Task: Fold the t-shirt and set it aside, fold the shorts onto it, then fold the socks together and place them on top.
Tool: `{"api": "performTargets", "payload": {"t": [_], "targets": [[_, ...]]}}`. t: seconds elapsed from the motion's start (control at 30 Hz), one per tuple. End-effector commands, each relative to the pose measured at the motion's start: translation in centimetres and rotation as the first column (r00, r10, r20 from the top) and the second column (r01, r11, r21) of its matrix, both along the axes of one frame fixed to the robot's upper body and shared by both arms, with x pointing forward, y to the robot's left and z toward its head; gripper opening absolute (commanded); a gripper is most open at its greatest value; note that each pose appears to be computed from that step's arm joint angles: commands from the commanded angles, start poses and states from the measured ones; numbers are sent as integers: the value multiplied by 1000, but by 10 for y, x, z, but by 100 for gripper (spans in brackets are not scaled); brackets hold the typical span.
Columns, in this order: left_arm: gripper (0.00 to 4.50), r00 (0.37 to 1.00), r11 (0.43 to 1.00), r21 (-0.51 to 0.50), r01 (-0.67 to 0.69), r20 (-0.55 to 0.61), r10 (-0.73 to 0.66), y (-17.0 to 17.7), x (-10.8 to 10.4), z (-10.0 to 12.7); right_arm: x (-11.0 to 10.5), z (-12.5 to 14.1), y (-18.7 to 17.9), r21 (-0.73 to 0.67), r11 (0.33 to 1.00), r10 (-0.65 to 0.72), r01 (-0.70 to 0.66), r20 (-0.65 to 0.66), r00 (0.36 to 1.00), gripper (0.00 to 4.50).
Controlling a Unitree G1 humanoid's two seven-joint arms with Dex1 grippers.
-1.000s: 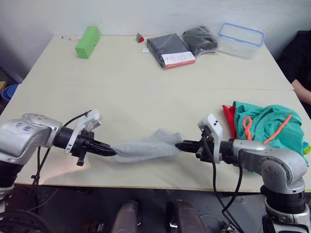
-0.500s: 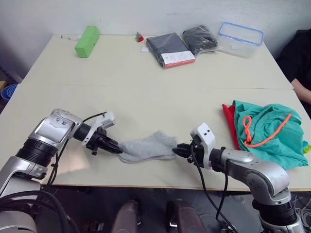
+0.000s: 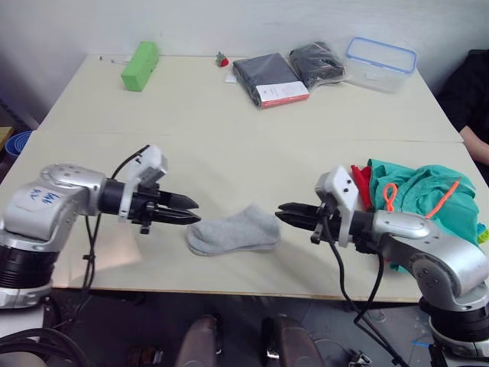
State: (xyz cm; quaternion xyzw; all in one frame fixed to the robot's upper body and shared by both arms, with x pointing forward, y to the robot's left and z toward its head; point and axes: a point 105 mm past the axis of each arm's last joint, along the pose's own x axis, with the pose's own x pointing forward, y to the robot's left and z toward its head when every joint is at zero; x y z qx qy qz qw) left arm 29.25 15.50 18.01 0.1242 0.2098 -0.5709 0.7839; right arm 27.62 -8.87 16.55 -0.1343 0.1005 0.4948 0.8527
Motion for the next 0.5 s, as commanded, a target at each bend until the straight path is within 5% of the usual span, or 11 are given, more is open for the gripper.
{"api": "performTargets", "payload": {"t": [0.03, 0.07, 0.27, 0.5], "targets": [[44, 997, 996, 78, -34, 78, 28, -8, 3, -21, 10, -5, 17, -110, 992, 80, -65, 137, 987, 0], [9, 997, 995, 92, -26, 78, 19, -12, 1, -30, 12, -5, 25, -118, 989, 110, -92, 156, 982, 0], [4, 998, 981, 192, -5, 58, -6, -26, -7, -67, 27, -27, 50, -210, 964, 203, -166, 168, 965, 0], [4, 995, 946, 319, -57, 94, 28, -9, 2, -89, 41, -65, 10, -426, 901, 181, -84, 191, 965, 0]]}}
